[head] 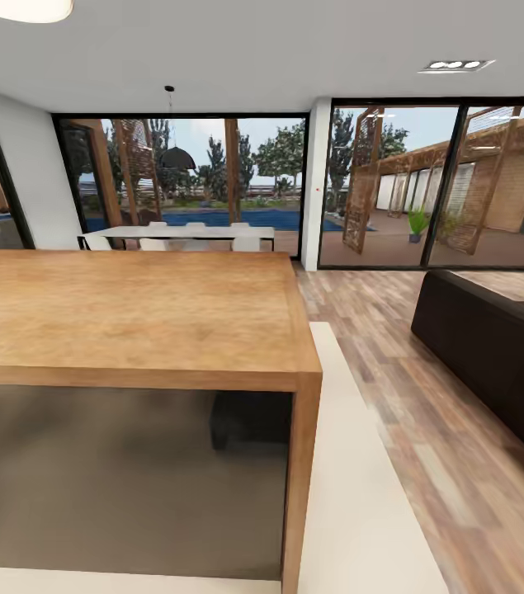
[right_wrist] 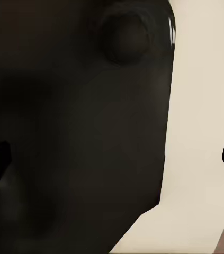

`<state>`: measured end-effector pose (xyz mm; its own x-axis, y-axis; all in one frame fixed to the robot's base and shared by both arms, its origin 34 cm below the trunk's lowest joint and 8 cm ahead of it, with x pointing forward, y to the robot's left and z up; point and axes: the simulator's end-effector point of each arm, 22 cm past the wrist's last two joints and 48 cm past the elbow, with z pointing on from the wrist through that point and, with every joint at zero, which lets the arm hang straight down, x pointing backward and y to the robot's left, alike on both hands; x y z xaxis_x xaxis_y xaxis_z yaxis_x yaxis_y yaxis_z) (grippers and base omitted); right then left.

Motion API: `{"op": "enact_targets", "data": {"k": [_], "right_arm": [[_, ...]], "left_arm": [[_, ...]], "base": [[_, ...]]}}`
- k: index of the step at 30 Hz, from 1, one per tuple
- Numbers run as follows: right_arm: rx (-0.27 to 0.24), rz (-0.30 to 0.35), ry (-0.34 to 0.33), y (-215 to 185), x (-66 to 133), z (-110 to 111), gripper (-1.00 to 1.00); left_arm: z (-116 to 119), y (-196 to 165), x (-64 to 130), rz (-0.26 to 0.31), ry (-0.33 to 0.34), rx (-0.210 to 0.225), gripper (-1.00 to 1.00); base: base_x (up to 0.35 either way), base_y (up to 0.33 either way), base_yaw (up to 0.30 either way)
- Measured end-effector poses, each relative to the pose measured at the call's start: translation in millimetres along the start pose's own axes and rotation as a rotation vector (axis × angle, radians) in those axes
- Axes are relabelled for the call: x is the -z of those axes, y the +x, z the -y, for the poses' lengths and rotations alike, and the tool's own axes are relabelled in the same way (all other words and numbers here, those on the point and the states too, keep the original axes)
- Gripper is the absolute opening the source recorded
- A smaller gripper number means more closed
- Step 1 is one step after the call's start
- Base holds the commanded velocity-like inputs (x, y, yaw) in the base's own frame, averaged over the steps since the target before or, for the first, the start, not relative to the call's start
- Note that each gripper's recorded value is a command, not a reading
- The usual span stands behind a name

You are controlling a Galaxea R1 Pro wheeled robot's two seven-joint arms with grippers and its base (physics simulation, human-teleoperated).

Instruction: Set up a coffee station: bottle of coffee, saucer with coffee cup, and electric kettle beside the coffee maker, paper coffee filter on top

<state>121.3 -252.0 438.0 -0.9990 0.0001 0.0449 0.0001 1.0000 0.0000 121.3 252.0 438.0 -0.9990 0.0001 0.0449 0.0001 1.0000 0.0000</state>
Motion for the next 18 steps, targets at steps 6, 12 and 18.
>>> {"op": "enact_targets", "data": {"k": [6,12,18], "right_arm": [[0.007,0.100,0.033,-50.6,2.4,26.3,1.00],[0.008,0.189,0.035,-94.9,7.1,27.1,1.00],[0.003,0.250,0.044,-128.5,12.7,33.8,1.00]], "left_arm": [[1.1,-13.5,0.4,0.051,0.001,0.000,1.00],[1.0,-29.6,1.2,0.085,0.001,0.000,1.00],[-3.4,-51.0,3.1,0.133,-0.005,-0.002,1.00]], "base": [[0.000,0.000,0.000],[0.000,0.000,0.000],[0.000,0.000,0.000]]}}
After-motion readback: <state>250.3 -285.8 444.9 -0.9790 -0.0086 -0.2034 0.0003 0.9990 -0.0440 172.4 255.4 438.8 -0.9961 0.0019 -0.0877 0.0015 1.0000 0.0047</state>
